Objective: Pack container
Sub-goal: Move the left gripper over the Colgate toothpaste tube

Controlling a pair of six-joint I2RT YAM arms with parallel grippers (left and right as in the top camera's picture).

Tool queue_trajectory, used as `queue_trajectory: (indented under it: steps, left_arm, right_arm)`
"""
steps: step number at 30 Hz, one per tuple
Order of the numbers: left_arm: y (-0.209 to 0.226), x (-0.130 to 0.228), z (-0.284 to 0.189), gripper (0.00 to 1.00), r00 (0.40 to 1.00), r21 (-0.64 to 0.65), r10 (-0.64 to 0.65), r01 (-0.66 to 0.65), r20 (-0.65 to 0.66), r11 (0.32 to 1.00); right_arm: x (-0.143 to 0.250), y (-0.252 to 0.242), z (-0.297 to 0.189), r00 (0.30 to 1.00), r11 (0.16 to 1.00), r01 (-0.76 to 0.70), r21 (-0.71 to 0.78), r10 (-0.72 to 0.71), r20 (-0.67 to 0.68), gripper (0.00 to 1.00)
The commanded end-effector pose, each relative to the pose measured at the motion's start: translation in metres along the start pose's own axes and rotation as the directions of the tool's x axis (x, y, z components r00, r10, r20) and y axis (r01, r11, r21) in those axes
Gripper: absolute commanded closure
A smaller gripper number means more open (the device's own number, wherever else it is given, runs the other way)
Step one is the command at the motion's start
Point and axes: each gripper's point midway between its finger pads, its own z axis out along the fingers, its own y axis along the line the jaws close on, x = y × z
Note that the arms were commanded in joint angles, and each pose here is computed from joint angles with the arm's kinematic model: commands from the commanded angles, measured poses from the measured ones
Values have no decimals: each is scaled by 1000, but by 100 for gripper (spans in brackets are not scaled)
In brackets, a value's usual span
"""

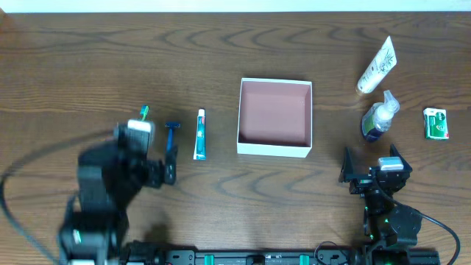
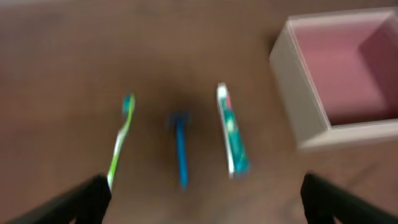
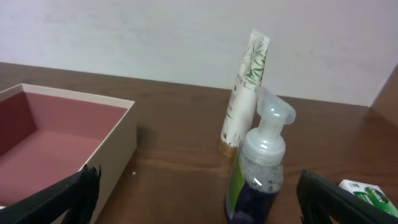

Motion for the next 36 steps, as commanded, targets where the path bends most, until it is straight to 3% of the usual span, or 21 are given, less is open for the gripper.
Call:
queue_trajectory:
  steps: [1, 6, 15, 22, 26, 36]
  left_arm:
    - [18, -27, 5, 2, 992, -64, 9, -17, -125, 998]
    - [24, -37, 36, 2, 952, -50, -33, 19, -306, 999]
    - [2, 1, 82, 2, 834, 18, -183, 225, -520, 974]
    - [-22, 11, 98, 2, 795, 48, -167, 240, -584, 970]
    - [-19, 13, 106, 2, 798, -109, -216, 188, -563, 976]
    - [-22, 24, 131, 2, 761, -163, -271, 216, -589, 963]
  right_arm:
    - [1, 1, 0, 1000, 1000, 13, -4, -13, 0, 1]
    - [1, 1, 0, 1000, 1000, 13, -4, -13, 0, 1]
    - [1, 1, 0, 1000, 1000, 13, -4, -13, 0, 1]
    - [1, 1, 0, 1000, 1000, 13, -4, -13, 0, 1]
    - [1, 1, 0, 1000, 1000, 13, -4, -13, 0, 1]
    - [1, 1, 0, 1000, 1000, 13, -4, -13, 0, 1]
